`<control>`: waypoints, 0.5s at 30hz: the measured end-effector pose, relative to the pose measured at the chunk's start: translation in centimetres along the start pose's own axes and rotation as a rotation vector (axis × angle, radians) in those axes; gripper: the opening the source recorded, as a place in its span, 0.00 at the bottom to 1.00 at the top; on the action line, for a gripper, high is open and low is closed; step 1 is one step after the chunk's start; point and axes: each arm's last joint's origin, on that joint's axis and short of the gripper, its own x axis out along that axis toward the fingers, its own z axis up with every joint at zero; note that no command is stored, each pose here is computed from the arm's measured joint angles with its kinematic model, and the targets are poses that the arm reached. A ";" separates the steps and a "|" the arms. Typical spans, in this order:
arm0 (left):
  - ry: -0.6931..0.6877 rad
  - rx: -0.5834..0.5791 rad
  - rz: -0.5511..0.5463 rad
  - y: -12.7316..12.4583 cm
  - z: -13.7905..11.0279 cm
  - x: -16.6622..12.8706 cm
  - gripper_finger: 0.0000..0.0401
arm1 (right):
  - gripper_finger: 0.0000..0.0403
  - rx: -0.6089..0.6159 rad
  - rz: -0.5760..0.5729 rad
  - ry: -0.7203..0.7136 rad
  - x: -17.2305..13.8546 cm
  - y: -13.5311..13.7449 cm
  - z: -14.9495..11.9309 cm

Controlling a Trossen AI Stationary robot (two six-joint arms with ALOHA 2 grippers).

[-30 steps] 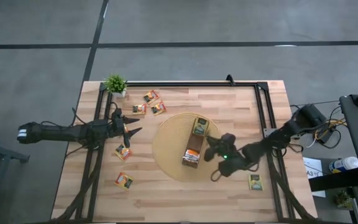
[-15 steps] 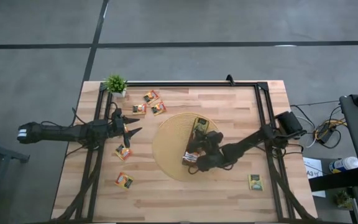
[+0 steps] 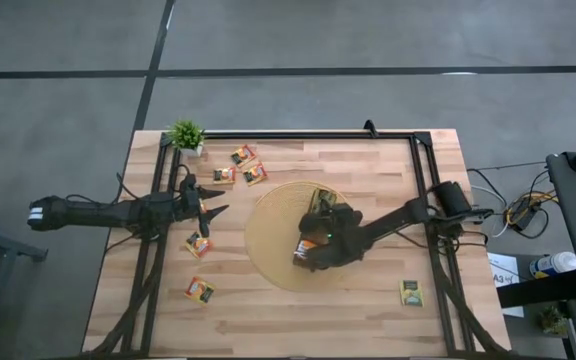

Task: Pick & Place Tea
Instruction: Put the top yellow tea bag into the top section of the wooden organizer

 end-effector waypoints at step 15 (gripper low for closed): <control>0.002 0.001 0.000 0.0 0.0 0.0 0.50 | 0.02 0.004 -0.115 -0.015 2.0 1.5 -2.6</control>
